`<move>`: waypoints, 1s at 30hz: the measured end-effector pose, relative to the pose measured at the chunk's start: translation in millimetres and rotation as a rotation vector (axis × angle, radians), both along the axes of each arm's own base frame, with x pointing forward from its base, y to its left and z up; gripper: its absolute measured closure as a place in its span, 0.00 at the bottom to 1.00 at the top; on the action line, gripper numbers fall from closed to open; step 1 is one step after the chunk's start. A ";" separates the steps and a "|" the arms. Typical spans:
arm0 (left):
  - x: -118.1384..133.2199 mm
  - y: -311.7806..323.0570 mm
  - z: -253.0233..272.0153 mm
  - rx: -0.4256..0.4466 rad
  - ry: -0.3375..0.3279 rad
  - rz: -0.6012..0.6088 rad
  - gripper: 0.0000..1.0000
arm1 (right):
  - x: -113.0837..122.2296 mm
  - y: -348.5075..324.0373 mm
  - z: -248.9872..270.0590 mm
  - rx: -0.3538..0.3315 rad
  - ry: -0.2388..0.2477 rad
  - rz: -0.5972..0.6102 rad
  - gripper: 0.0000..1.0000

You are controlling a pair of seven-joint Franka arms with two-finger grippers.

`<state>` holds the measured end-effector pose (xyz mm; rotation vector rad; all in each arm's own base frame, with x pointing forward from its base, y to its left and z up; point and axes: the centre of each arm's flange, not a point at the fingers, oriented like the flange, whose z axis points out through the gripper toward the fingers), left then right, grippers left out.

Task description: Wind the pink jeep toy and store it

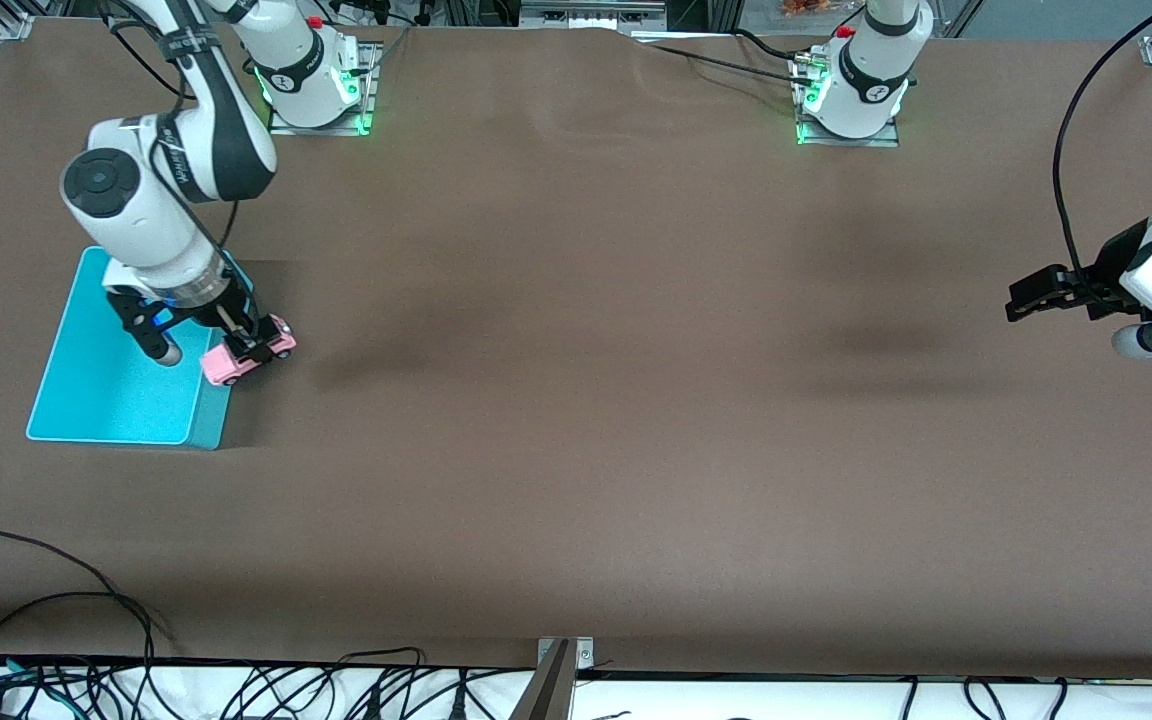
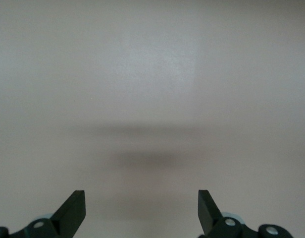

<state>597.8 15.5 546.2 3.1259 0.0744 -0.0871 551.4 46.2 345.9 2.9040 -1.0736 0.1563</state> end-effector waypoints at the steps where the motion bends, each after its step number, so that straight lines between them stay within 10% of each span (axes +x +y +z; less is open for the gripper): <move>1: 0.0 0.0 0.0 0.000 0.000 0.000 0.00 | 1.2 -10.9 2.3 -0.001 0.015 0.029 0.45; 30: -0.1 0.0 -0.4 0.000 0.001 0.000 0.00 | -14.0 -178.4 -51.7 -0.009 0.185 0.449 0.45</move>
